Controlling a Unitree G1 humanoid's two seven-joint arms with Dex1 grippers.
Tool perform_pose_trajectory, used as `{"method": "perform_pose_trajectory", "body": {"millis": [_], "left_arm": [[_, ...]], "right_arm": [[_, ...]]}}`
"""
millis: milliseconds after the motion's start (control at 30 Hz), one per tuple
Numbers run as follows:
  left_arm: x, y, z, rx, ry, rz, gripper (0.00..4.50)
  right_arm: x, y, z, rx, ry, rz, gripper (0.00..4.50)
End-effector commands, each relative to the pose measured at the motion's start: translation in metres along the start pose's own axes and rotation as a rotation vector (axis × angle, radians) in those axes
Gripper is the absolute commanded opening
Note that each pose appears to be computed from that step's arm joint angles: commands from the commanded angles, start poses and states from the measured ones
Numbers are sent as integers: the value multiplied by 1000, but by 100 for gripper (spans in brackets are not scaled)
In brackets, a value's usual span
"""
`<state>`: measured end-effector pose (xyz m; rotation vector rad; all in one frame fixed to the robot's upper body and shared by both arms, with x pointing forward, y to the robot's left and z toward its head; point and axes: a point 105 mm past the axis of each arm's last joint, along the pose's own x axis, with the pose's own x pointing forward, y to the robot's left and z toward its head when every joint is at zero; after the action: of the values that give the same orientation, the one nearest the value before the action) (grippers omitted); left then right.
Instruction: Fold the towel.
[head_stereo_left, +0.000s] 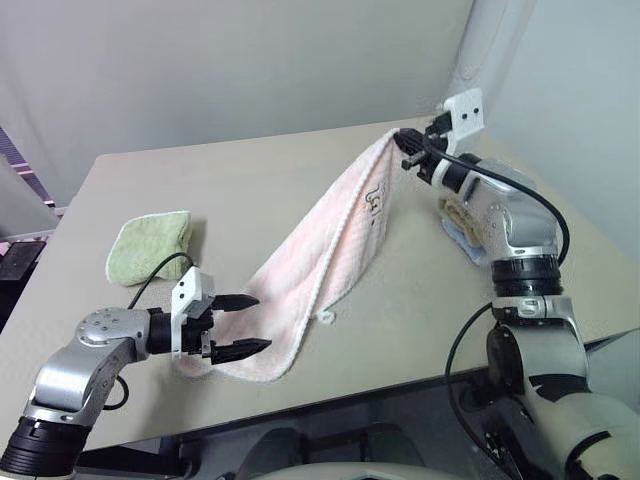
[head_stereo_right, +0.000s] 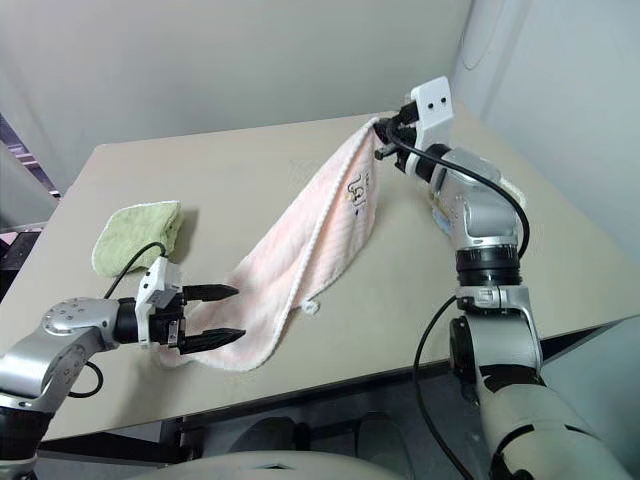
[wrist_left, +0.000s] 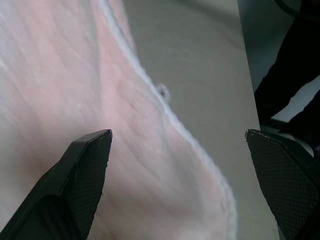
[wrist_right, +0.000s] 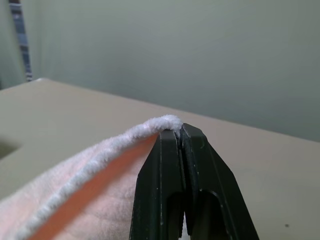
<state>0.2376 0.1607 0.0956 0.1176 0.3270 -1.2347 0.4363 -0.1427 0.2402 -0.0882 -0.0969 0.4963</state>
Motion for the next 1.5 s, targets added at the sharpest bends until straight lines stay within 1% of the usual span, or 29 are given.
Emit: {"method": "perform_pose_trajectory", "body": {"millis": [33,133,200,267,333,467,567,867,1033,1267,1400,1500], "left_arm": [[5,-5,0,61,16,-24,450],[10,-4,2,73,4,-16,450],[14,-8,8,73,-14,-30,450],[22,-19,9,60,9,-82,450],[27,-23,7,52,39,-99,450],[34,-25,3,42,101,-120,450],[40,-19,1,39,137,-99,450],[37,-15,-29,-5,266,-114,450],[42,-3,-44,2,311,-77,450],[54,7,-57,-3,306,-52,450],[57,8,-73,-2,343,-49,450],[58,8,-77,-5,353,-54,386]], "right_arm": [[14,-6,21,-21,-56,-67,5],[24,-8,17,-39,-44,-109,5],[29,-11,11,-32,-26,-134,5],[33,-14,4,-34,0,-167,5],[35,-16,1,-28,15,-186,5],[38,-15,0,-15,12,-190,5],[37,-16,-1,-8,9,-194,5],[32,-21,-7,-36,24,-213,5],[32,-21,-7,-38,22,-216,5],[32,-19,-9,-40,22,-212,5],[31,-20,-10,-42,26,-212,5],[30,-20,-10,-45,27,-212,0]]}}
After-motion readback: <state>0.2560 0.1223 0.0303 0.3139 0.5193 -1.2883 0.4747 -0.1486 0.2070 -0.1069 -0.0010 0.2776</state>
